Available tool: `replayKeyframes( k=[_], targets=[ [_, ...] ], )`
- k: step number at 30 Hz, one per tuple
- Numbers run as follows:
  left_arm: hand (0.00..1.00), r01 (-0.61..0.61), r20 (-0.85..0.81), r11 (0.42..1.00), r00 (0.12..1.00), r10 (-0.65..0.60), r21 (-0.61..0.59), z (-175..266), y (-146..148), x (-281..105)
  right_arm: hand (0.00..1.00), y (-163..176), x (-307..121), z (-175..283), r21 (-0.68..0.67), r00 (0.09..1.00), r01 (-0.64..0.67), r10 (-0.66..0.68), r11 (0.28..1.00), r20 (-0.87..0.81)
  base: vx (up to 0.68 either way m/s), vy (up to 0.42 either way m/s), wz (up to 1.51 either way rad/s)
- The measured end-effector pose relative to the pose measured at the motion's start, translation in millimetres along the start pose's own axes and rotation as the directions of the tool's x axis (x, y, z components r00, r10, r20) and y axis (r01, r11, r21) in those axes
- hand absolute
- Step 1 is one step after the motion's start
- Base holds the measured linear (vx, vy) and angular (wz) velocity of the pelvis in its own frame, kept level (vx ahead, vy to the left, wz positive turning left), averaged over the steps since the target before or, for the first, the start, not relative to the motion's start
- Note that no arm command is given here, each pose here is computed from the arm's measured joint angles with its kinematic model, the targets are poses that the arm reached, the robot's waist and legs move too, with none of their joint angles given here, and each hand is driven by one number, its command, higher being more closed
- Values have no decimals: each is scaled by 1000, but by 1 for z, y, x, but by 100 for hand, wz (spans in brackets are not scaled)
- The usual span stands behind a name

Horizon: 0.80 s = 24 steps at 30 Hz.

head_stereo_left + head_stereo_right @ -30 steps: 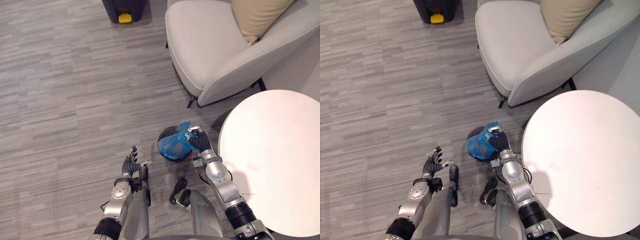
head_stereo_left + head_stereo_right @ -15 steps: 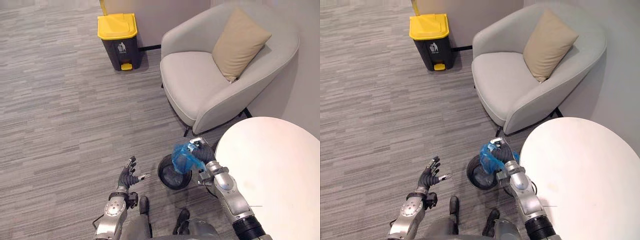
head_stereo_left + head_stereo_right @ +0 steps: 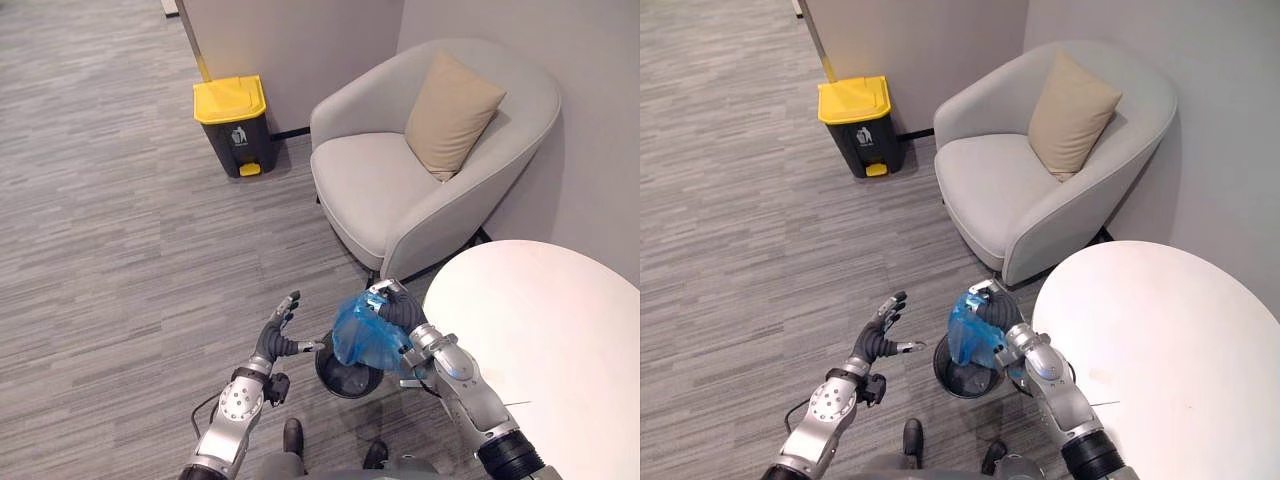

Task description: Gather rubbish on tea table into small bin, then transfer packed bag to large trash can.

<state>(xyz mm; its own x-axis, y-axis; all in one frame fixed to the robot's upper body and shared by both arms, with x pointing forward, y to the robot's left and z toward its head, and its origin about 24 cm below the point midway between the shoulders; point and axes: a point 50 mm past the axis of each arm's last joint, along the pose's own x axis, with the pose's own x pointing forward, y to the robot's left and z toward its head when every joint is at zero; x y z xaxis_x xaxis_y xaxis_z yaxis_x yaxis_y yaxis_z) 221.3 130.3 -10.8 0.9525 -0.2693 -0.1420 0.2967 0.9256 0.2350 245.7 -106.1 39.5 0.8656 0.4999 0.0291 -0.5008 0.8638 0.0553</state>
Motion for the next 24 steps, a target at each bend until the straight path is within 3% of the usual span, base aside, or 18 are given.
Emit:
replayKeyframes(
  k=[10, 24],
  targets=[
    [0, 123, 83, 981, 987, -136, 148, 22, -13, 19, 100, 25, 23, 18, 86, 983, -174, 168, 981, 79, -5, -2, -3],
    [0, 120, 18, 976, 992, -125, 180, 8, -18, 24, 100, 72, 33, 36, 185, 919, -384, 354, 905, 176, 3, -3, -1]
  ],
)
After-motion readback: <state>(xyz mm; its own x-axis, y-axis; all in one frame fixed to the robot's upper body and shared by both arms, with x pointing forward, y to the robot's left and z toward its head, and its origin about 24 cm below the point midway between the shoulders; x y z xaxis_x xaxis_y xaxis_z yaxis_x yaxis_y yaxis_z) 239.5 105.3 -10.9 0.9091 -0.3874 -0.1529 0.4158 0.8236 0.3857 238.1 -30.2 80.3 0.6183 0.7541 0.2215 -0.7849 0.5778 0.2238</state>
